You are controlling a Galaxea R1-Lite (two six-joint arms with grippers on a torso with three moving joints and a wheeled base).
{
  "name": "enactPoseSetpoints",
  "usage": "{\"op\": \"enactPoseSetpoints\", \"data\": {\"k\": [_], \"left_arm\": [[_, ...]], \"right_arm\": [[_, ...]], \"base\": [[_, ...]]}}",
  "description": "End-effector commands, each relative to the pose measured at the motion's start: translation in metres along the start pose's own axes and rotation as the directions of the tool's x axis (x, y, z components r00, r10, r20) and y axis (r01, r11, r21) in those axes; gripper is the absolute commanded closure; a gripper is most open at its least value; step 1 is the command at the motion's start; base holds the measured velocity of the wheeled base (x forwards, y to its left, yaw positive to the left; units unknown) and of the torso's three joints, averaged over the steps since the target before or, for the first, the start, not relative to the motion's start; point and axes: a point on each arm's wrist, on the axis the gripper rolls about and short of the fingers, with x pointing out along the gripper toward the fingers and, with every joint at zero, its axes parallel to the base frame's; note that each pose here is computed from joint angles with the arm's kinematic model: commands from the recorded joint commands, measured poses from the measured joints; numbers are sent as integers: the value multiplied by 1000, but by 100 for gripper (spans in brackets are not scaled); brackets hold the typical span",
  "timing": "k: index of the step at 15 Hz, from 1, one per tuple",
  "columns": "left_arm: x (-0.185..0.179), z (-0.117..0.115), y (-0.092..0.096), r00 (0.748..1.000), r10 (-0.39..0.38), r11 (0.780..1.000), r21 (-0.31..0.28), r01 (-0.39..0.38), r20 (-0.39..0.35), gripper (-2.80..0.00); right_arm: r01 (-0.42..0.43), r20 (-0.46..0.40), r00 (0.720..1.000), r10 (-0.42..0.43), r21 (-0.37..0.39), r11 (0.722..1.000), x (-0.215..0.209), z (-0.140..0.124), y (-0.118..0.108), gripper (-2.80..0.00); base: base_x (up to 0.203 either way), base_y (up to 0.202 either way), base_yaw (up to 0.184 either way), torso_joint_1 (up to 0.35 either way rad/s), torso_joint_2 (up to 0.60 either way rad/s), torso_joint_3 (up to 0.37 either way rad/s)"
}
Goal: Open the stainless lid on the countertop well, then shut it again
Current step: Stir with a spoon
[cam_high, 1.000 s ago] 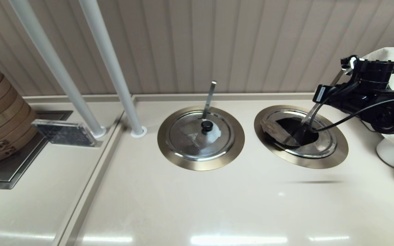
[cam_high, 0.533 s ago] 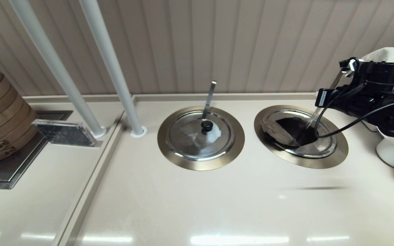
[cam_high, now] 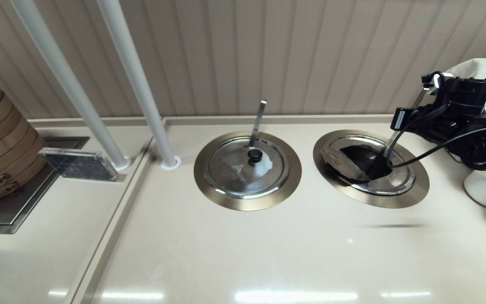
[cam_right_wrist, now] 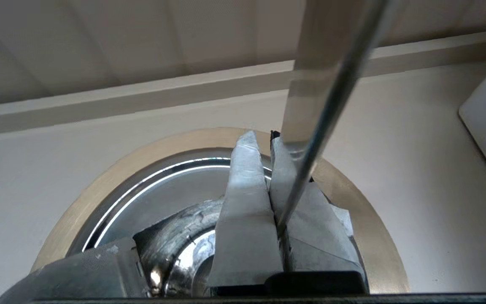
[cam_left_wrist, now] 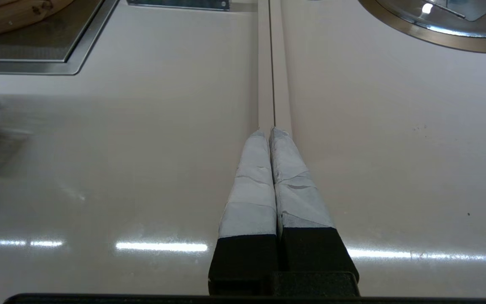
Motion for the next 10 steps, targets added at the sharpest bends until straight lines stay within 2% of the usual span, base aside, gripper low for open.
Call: {"op": "enactPoseSetpoints", "data": {"k": [1, 6, 10], "left_arm": [[0, 0, 0, 1000, 1, 1000, 0, -1, 1, 0], [0, 0, 0, 1000, 0, 1000, 0, 0, 1, 0], [0, 0, 0, 1000, 1, 1000, 0, -1, 1, 0]], "right_arm": [[-15, 15, 1000, 15, 14, 1000, 1, -2, 10, 0], [-76, -7, 997, 76, 8, 997, -12, 0, 11, 0], [-120, -86, 989, 119, -9, 993, -17, 0, -14, 0]], "base": [[0, 0, 0, 0, 0, 0], [0, 0, 0, 0, 0, 0], [0, 0, 0, 0, 0, 0]]}}
